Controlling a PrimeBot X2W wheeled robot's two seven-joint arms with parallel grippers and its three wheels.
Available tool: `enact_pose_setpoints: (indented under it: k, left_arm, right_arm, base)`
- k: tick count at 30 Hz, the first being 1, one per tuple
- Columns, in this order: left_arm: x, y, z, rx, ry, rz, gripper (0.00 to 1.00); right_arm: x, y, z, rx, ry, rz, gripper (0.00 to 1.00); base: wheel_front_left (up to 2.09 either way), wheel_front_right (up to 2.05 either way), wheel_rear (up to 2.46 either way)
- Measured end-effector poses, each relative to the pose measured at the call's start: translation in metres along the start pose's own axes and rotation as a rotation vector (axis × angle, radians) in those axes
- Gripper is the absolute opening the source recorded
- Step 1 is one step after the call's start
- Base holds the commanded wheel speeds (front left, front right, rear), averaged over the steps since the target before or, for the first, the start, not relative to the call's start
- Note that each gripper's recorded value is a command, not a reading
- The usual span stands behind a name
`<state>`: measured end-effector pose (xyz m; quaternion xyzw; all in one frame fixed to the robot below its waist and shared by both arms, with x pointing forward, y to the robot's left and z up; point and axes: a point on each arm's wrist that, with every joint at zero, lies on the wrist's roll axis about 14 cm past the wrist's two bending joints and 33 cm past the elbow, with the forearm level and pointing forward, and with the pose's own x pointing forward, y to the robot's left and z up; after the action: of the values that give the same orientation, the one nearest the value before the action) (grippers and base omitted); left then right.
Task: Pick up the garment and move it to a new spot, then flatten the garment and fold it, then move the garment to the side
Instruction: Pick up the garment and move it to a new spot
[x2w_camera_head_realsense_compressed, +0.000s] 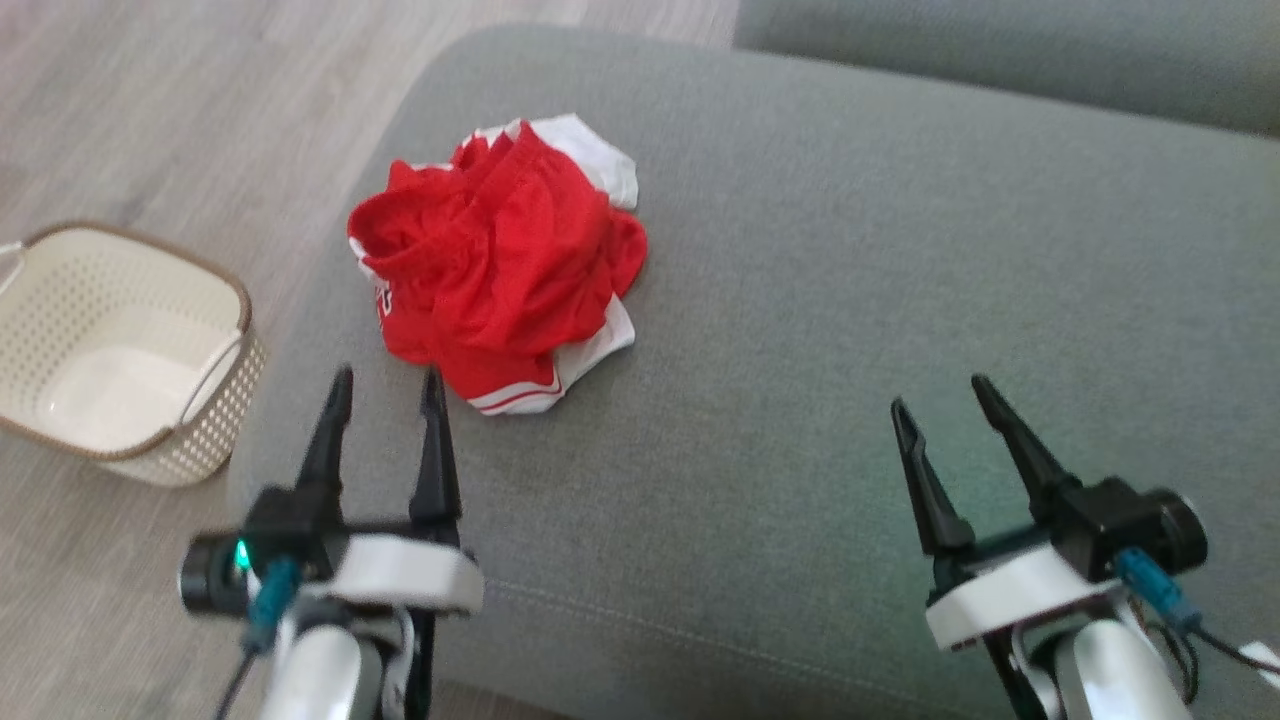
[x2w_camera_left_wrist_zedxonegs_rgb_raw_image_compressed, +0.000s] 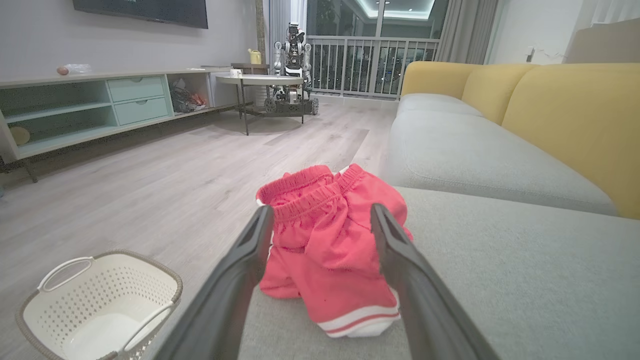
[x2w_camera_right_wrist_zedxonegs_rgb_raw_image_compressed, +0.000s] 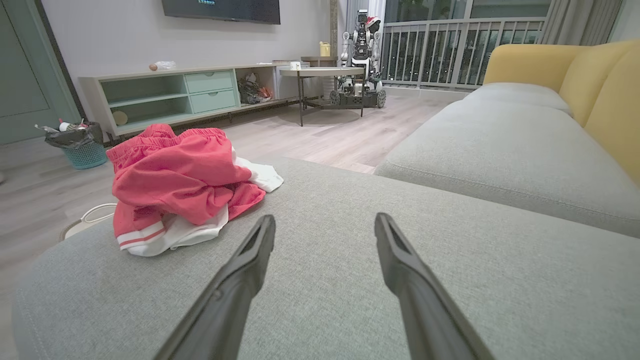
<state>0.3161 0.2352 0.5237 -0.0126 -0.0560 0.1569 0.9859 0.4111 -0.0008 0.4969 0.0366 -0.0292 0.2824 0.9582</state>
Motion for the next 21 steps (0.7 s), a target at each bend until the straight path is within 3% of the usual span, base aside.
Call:
enact_pose_setpoints:
  k: [10, 17, 21]
  left_arm:
    - [0.094, -0.01, 0.029, 0.078, -0.107, -0.113, 1.0]
    - [0.159, -0.013, -0.027, 0.198, 0.189, -0.217, 1.0]
    - [0.179, -0.025, -0.063, 0.192, 0.377, -0.271, 1.0]
  right_arm:
    - [0.026, -0.014, -0.028, -0.014, 0.038, -0.001, 1.0]
    - [0.04, -0.034, -0.057, -0.042, 0.08, -0.023, 1.0]
    - [0.047, -0.04, -0.073, -0.052, 0.102, -0.023, 1.0]
  base:
    - [0.0, 0.0, 0.0]
    - [0.0, 0.0, 0.0]
    - [0.0, 0.0, 0.0]
